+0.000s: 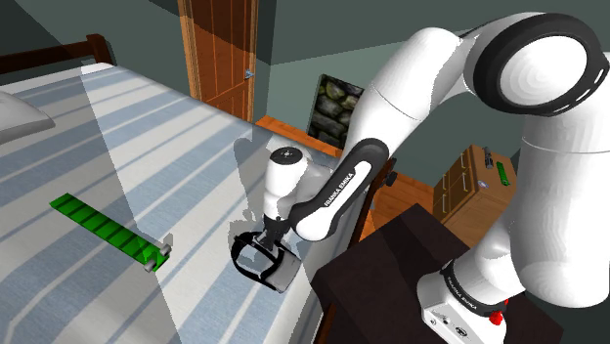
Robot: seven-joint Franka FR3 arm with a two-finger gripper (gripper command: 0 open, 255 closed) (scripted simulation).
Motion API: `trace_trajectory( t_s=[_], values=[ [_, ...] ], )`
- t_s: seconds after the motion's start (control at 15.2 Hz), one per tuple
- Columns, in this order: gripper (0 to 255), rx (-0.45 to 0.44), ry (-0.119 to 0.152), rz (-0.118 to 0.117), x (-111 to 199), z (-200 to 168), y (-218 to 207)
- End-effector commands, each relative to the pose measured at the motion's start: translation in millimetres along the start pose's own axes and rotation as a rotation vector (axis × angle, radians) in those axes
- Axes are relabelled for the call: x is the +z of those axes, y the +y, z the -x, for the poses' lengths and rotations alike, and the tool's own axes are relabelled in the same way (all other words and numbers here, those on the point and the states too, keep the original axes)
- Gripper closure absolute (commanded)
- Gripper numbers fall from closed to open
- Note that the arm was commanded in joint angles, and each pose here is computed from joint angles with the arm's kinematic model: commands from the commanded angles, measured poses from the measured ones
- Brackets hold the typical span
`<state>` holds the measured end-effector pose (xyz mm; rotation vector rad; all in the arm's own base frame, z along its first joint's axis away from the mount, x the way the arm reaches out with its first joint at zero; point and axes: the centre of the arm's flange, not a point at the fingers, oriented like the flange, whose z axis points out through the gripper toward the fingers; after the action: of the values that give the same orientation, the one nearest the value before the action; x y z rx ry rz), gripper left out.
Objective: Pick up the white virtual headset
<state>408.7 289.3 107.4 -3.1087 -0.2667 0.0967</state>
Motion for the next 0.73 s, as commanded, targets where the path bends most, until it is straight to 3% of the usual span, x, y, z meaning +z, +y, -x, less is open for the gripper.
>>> trace_trajectory(
  t_s=[0.0,0.66],
  values=[
    [255,0.000,0.000,0.000,-9.5,0.2,0.0],
    [255,0.000,0.000,0.000,-62.2,3.4,-1.3]
  ],
)
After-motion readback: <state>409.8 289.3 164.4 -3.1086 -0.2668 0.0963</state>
